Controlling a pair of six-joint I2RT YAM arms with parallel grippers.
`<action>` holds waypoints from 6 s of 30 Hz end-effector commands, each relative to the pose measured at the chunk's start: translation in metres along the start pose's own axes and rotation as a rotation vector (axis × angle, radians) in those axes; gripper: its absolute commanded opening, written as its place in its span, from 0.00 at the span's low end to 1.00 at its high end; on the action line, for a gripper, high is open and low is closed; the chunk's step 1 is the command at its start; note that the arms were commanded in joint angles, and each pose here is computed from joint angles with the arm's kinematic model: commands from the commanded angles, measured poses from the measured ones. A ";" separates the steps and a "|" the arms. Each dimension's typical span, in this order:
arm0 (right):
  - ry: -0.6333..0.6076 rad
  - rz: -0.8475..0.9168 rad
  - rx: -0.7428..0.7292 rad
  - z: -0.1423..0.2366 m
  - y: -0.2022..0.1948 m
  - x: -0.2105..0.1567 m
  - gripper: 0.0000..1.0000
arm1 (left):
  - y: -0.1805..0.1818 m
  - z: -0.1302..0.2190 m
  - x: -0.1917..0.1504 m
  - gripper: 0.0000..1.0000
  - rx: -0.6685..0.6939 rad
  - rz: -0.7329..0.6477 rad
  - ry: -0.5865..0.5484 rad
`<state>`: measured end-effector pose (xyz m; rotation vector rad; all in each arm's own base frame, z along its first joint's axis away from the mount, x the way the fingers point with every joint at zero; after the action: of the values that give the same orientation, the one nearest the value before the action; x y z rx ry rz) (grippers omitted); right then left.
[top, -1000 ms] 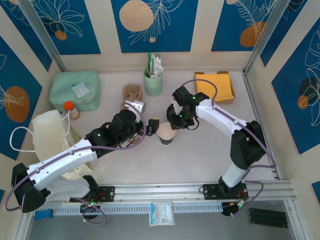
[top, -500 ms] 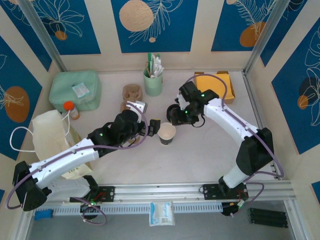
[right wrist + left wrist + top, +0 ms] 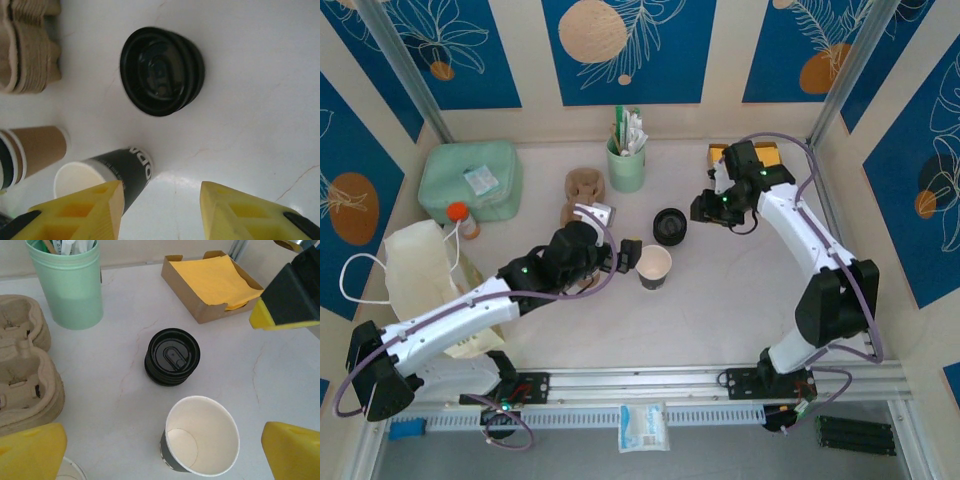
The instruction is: Pack the takeout coffee
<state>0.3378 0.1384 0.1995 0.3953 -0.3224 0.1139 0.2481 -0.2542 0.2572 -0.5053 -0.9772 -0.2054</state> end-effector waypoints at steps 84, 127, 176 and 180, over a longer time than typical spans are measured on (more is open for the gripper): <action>0.104 0.024 -0.093 -0.077 -0.006 0.053 0.00 | 0.001 -0.008 -0.013 0.99 0.012 0.023 0.021; -0.036 -0.006 1.009 0.103 0.142 0.038 0.00 | -0.050 0.001 0.160 0.99 -0.796 0.830 -0.228; 0.001 0.003 1.017 0.093 0.157 0.036 0.00 | -0.063 -0.022 0.152 0.86 -0.864 0.886 -0.178; 0.003 0.005 1.017 0.092 0.157 0.035 0.00 | -0.064 -0.023 0.153 0.78 -0.877 0.889 -0.180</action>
<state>0.3223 0.2440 0.3403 1.3803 -0.2540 0.2511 0.3293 -0.3091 0.3804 -1.6762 -0.7001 0.2864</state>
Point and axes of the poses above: each hand's point on the last joint's axis, 136 mm out from that joint toward the fingers, its own z axis back along the fingers, its own y axis along the line the jaws close on, x = y × z, the point moved 2 cm from there along z, back along the fingers, and after that the axes turned 7 degrees about z, right-handed, at the moved point
